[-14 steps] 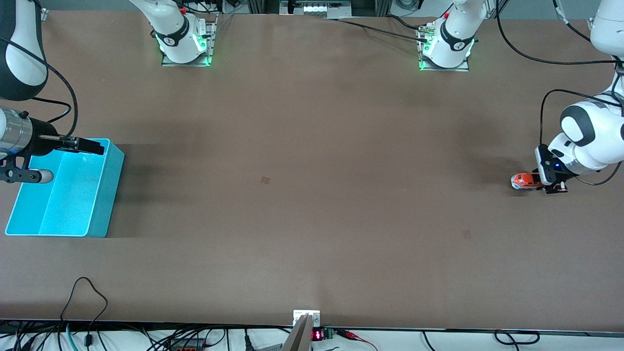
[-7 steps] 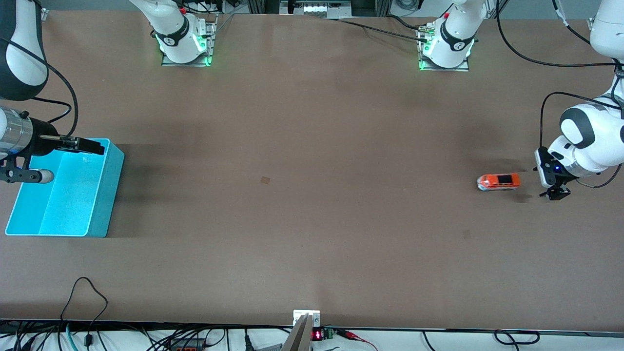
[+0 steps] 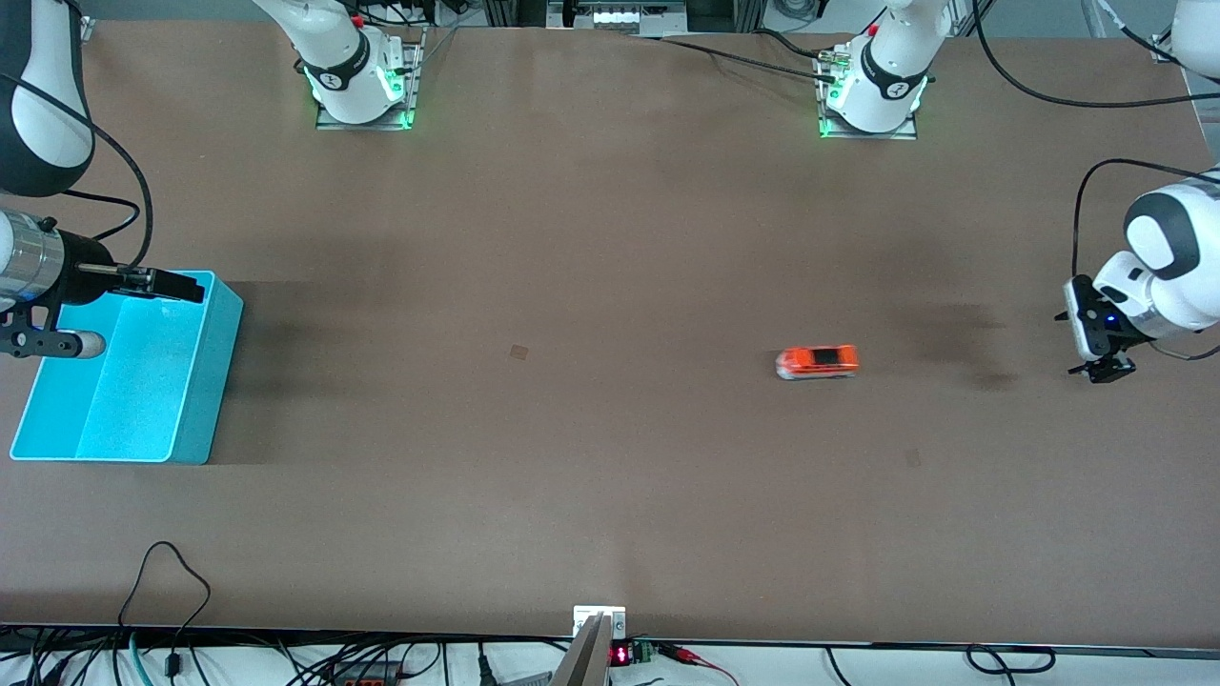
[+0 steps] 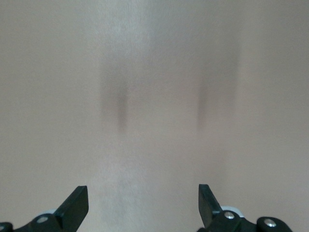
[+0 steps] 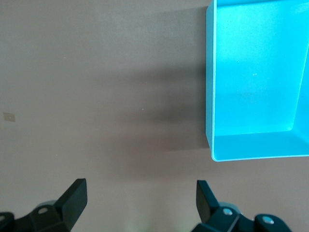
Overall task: Wind up bus and store in blue box
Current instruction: 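Open the left gripper to release the bus toward the blue box, then reach the right gripper to the bus while the left gripper withdraws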
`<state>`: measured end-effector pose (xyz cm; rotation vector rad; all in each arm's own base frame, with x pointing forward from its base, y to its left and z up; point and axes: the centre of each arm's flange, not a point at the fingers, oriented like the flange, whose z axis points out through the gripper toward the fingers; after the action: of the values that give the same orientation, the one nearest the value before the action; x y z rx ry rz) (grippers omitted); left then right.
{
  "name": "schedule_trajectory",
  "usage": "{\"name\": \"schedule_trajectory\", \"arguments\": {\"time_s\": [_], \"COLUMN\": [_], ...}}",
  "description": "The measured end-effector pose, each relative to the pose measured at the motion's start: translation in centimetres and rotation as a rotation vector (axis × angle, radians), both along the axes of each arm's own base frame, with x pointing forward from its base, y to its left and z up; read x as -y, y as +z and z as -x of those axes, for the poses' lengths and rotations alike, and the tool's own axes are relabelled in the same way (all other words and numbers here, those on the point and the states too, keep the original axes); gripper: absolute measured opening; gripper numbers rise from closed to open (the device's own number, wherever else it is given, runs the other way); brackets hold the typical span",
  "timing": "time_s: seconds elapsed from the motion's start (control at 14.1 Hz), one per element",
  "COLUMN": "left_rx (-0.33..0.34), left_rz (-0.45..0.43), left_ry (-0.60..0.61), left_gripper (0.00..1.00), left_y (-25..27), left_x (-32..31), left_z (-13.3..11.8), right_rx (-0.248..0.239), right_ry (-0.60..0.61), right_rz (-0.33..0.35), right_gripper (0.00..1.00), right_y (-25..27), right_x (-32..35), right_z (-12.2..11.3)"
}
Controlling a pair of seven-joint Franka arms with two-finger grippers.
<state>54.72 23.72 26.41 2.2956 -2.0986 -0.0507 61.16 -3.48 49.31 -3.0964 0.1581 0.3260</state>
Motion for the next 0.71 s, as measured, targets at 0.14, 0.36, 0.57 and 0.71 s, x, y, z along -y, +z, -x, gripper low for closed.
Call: {"name": "schedule_trajectory", "arguments": {"time_s": [0.14, 0.36, 0.57, 0.71], "left_rx": [-0.037, -0.107, -0.135, -0.154], "left_rz": [0.008, 0.025, 0.028, 0.028], "left_ry": [0.017, 0.064, 0.109, 0.154], "left_gripper": [1.0, 1.0, 1.0, 1.0], "left_y": [2.8, 7.7, 10.6, 12.2], "left_x": [-0.4, -1.2, -1.6, -1.8], "left_z": [-0.5, -1.7, -2.3, -2.5], "right_rx": [0.0, 0.0, 0.0, 0.0], "right_ry": [0.0, -0.001, -0.002, -0.002], "right_rz": [0.0, 0.0, 0.0, 0.0], "right_gripper": [1.0, 1.0, 1.0, 1.0], "right_y": [0.0, 0.0, 0.0, 0.0], "right_x": [0.0, 0.0, 0.1, 0.1], "right_z": [0.0, 0.0, 0.0, 0.0]}}
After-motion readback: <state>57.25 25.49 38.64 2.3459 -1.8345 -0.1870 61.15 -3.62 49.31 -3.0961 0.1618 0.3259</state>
